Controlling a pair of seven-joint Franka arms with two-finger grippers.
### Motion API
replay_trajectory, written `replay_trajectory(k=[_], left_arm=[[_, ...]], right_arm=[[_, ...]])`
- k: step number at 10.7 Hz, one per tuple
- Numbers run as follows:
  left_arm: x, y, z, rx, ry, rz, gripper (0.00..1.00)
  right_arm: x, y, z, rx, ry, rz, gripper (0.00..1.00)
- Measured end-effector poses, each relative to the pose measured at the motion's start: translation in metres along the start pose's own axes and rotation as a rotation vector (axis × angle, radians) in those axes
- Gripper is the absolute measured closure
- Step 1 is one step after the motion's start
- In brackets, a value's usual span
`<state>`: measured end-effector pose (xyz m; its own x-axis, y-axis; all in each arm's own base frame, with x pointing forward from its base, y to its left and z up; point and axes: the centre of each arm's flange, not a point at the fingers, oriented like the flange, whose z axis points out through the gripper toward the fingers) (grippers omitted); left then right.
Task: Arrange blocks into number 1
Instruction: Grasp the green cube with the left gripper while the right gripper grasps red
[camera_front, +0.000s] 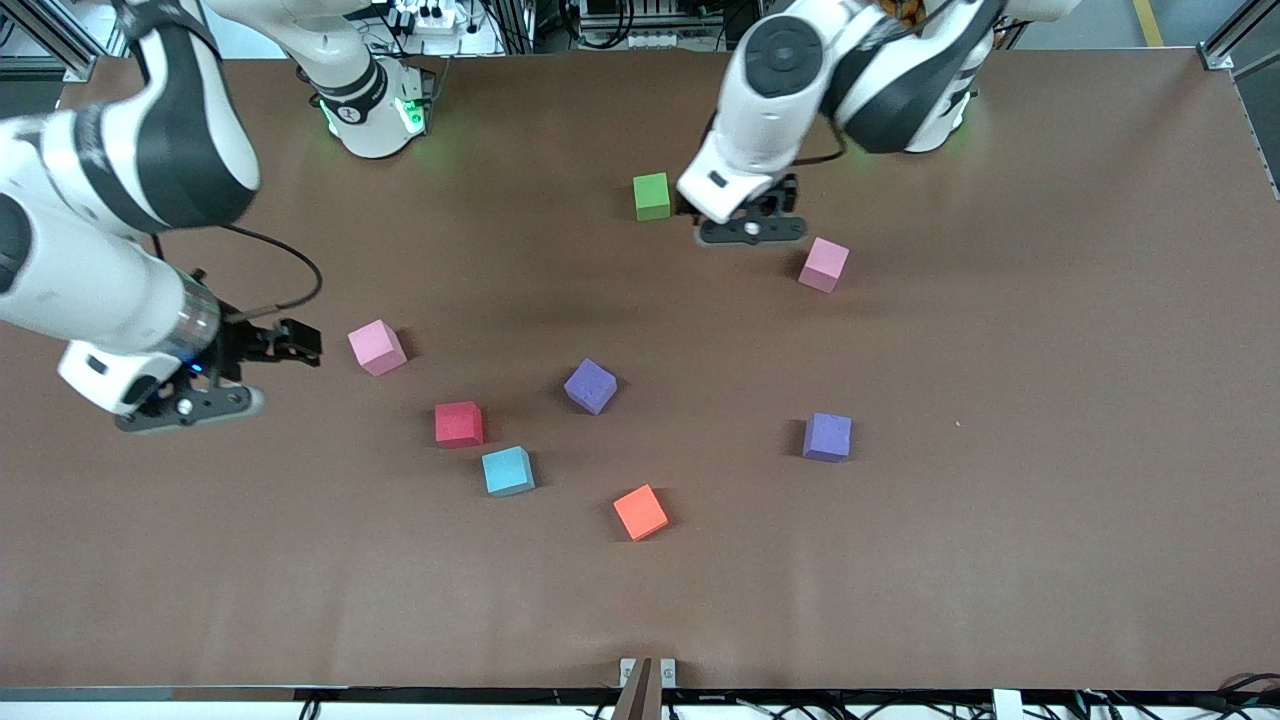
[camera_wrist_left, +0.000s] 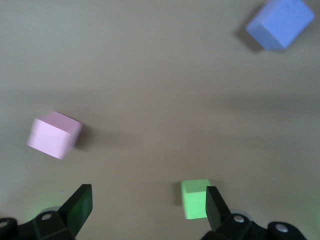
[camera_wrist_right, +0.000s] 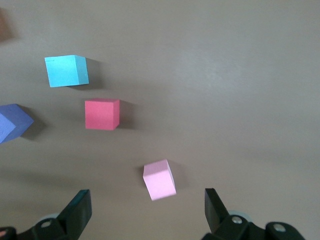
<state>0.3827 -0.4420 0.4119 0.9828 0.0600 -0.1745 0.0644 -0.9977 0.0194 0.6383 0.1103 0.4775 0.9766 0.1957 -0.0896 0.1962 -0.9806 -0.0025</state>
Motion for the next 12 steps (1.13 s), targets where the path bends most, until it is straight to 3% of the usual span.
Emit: replay_trajectory(k=[3, 6, 9, 12], left_arm=[[-0.039, 0.055, 0.085, 0.016, -0.051, -0.085, 0.00], [-0.057, 0.061, 0.148, 0.030, -0.072, -0.139, 0.00], [-0.083, 0.058, 0.176, 0.023, -0.071, -0.107, 0.00], [-0.120, 0.063, 0.196, -0.009, -0.029, -0.014, 0.00]], right_arm=[[0.020, -0.032, 0.076, 0.052, -0.042, -0.029, 0.00], [0.045, -0.067, 0.163, 0.084, -0.046, -0.057, 0.00], [0.056, -0.080, 0.222, 0.098, -0.044, -0.041, 0.00], [0.058, -0.085, 0.229, 0.097, -0.035, -0.043, 0.00]])
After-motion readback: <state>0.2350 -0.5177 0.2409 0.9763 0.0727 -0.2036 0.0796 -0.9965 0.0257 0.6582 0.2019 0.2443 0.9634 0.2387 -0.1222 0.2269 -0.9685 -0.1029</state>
